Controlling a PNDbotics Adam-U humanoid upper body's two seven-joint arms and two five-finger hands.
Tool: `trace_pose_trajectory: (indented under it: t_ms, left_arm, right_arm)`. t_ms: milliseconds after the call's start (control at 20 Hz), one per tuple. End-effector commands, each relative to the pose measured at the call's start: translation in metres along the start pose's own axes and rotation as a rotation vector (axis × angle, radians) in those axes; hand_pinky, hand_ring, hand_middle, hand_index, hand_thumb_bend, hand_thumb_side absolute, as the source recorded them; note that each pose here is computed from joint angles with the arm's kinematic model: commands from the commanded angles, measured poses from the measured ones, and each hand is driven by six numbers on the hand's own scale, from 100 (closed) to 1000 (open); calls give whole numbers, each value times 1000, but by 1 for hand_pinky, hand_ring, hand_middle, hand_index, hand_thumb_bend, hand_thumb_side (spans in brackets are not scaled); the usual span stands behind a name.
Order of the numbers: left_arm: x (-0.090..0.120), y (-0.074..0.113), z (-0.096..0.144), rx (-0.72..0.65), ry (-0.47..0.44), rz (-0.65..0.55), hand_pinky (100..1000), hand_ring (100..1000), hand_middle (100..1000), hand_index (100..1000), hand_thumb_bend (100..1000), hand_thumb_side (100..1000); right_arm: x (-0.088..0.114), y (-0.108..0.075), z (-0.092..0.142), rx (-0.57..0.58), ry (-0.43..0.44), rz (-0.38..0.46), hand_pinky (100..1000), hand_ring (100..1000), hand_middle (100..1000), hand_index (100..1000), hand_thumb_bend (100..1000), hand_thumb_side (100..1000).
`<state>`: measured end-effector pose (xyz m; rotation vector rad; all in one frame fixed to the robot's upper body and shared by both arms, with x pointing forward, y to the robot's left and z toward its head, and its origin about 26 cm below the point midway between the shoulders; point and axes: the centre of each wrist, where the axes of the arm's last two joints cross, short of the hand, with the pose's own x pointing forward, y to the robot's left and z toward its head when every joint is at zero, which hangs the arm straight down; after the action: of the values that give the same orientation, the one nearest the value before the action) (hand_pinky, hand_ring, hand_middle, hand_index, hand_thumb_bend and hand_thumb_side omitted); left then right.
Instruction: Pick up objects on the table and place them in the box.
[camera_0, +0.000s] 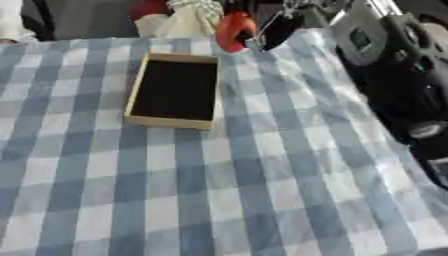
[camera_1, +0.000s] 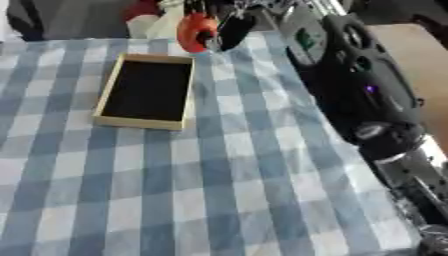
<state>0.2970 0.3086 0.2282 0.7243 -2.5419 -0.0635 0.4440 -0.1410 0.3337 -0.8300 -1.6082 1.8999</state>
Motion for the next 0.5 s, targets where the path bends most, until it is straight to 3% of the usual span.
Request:
trace_pose_trajectory:
  t_ms: [50, 500]
  left_arm:
    - [6, 0, -8, -4, -36, 13, 769, 778, 736, 827, 553, 700]
    - [11, -6, -14, 2, -58, 52, 769, 777, 736, 827, 553, 698]
  right_arm:
    - [9, -9, -14, -39, 12, 16, 657, 634, 555, 722, 100, 100]
    - [29, 15, -54, -37, 53, 0, 653, 633, 554, 721, 100, 100]
